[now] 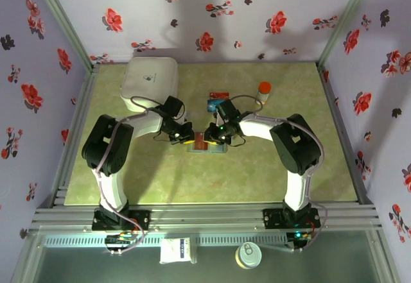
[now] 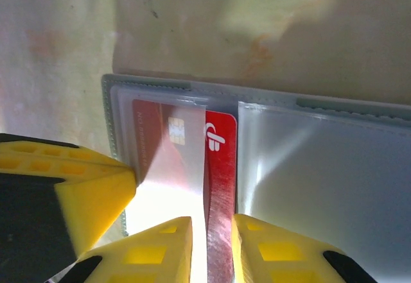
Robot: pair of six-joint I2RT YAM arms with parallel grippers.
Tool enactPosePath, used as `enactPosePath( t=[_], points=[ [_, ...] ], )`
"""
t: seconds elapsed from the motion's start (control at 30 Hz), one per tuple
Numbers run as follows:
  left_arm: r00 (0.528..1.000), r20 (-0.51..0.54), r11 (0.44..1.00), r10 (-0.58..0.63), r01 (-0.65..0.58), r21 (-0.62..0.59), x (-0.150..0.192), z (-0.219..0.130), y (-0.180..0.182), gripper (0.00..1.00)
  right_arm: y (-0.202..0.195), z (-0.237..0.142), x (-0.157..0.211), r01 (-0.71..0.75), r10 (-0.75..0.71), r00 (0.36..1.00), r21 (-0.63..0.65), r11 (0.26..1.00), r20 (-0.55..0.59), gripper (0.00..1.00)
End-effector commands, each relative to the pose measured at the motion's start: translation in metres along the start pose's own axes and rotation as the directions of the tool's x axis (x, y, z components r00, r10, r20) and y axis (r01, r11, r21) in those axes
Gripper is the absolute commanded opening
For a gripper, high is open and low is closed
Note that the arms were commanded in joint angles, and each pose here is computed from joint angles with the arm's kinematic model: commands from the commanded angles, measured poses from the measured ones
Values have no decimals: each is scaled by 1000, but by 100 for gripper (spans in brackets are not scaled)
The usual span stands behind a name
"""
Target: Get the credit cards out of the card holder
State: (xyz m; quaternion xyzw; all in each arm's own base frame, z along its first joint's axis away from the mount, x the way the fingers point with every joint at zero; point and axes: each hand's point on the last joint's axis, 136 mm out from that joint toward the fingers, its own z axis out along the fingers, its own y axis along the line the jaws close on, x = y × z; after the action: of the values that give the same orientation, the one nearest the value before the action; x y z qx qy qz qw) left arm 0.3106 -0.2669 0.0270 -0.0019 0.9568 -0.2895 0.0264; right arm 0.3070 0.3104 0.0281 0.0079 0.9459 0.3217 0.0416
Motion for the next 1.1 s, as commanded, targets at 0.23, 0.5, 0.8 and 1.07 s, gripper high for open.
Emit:
enactPosePath(
  t=[0.23,0.5,0.8,1.07],
  points=[
    [998,-60,997,-1,-4,-74,10,12,20,0,6,7,-4,-27,26,1000,-54,998,-8,24],
    [997,-75,997,-5,-2,-82,14,14,23,0,16,-6,-12,-50,57,998,-151,987,41,22],
    [997,-73,997,-8,1,-83,15,13,23,0,15,-8,-13,-79,92,995,-219,973,48,16],
    [997,-72,996,-7,1,-85,15,13,24,0,13,-7,-11,-79,93,995,-230,970,48,12]
  ],
)
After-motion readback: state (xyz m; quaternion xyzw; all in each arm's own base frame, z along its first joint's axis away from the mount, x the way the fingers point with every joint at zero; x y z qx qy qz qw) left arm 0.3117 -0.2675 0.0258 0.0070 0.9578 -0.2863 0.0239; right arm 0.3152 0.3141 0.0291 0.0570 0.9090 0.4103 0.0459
